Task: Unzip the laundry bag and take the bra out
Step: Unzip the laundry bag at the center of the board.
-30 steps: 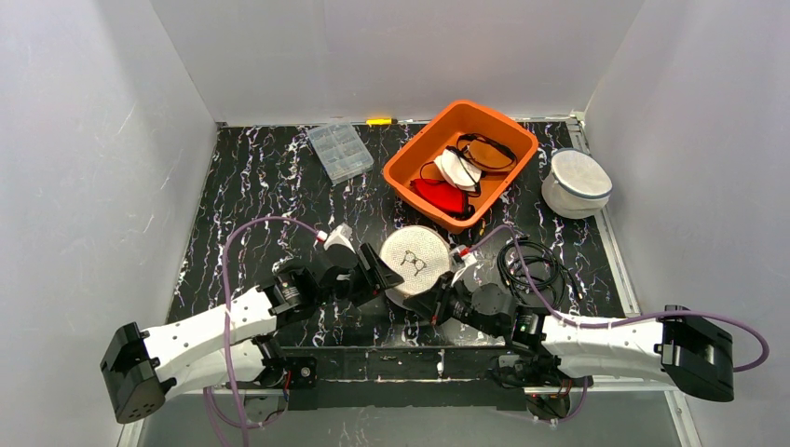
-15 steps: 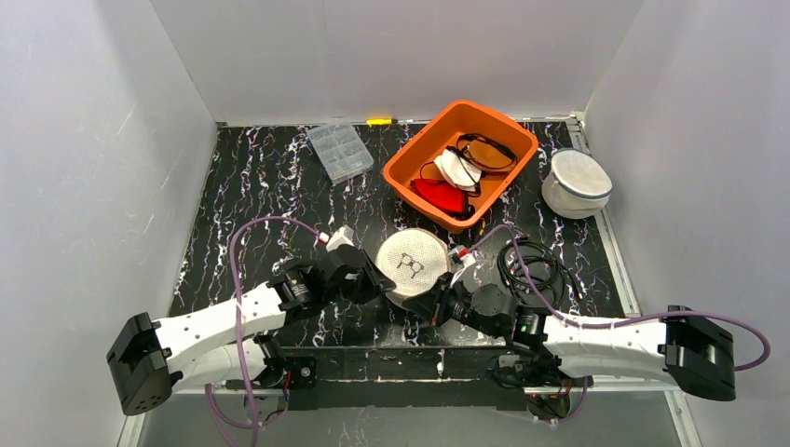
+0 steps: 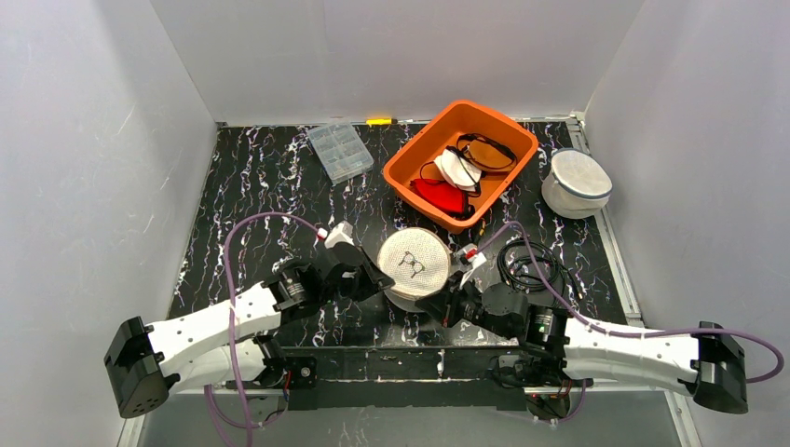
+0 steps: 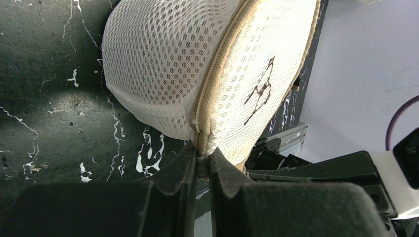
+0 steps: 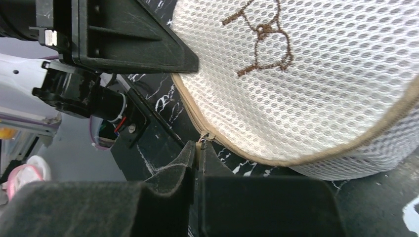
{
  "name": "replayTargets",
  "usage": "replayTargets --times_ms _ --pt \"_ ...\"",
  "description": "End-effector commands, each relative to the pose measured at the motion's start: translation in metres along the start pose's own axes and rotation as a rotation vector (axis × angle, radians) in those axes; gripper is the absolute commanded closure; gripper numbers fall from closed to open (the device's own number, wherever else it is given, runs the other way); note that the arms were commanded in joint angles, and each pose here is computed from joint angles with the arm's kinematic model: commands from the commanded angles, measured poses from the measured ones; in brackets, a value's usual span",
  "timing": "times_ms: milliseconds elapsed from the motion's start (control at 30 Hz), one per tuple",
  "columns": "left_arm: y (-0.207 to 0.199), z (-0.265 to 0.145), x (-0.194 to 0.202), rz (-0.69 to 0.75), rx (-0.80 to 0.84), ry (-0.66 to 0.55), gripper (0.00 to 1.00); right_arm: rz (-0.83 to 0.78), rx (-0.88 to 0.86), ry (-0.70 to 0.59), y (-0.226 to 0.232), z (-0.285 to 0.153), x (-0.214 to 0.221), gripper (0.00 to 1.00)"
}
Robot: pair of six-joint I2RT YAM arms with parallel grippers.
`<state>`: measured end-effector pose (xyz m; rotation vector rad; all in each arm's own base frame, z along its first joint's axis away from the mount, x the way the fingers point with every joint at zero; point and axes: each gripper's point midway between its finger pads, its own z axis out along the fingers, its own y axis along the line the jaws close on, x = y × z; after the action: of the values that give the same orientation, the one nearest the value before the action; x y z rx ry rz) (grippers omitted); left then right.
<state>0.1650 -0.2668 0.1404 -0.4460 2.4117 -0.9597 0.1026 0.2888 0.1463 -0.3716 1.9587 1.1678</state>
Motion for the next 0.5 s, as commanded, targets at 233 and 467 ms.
replayTargets --times_ms 233,467 --pt "-0.006 -0.016 -0.005 0.250 0.006 0.034 1.00 -0.146 0.001 -0.031 0.007 -0.017 -0.025 0.99" --pt "-0.022 -0.020 -0.009 0.409 0.088 0.110 1.00 -0.222 0.015 0.006 0.002 -0.017 -0.020 0.99"
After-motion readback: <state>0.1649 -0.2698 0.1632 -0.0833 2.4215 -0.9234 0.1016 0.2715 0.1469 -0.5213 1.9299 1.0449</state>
